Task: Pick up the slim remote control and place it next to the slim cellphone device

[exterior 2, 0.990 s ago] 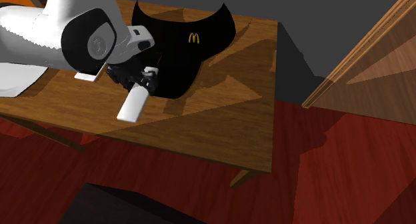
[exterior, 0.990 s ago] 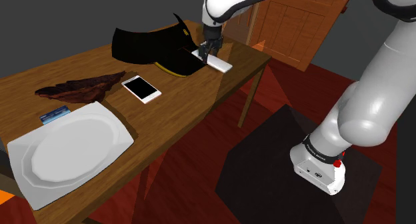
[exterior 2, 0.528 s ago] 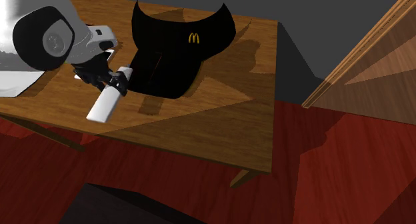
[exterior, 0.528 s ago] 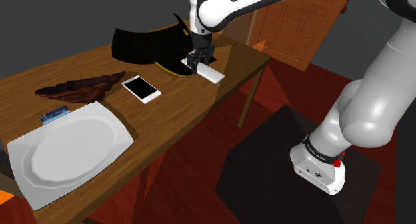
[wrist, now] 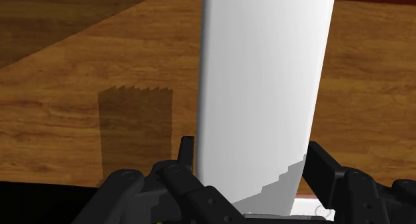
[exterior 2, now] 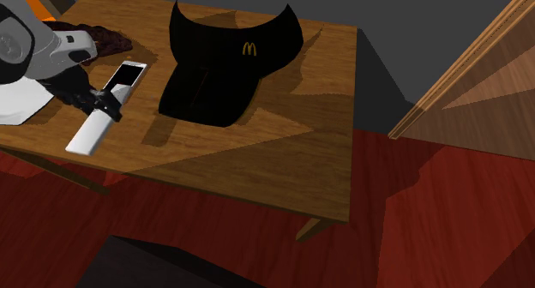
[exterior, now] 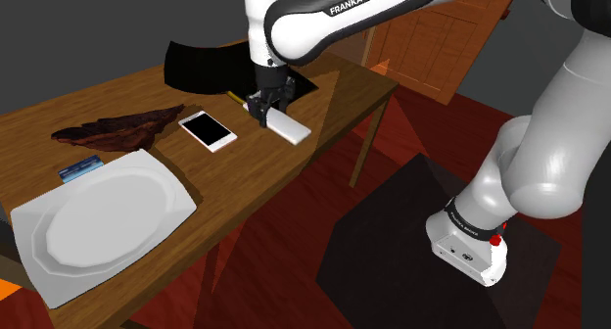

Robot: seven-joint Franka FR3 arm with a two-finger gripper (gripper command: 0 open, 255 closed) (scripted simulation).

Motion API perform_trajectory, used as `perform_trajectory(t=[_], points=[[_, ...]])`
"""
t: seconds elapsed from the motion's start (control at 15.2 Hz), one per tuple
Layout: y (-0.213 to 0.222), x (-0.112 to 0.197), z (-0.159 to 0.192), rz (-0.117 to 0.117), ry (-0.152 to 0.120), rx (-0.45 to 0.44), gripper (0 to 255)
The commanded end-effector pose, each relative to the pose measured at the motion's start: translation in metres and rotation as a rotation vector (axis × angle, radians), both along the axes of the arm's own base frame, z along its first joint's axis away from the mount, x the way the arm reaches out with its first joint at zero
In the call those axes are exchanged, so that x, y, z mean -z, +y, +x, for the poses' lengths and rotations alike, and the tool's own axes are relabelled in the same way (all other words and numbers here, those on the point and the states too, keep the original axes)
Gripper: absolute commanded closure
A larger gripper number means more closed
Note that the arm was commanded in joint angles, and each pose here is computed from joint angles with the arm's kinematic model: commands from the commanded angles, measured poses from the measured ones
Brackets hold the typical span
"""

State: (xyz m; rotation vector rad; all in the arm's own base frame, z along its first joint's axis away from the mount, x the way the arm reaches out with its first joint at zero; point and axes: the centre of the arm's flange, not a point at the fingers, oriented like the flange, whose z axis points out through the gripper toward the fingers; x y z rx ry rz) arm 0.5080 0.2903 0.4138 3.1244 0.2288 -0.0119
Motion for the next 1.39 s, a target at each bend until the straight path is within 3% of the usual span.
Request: perform_trajectory(t=[0.0,0.4,1.32], points=[[0.025,-0.001,-0.006,0.000,0.000,0.002,255],[0.111,-0.001,-0.034,0.000,0.000,0.002,255],[0.111,0.073,-0.034,0.000,0.000,0.002,255]])
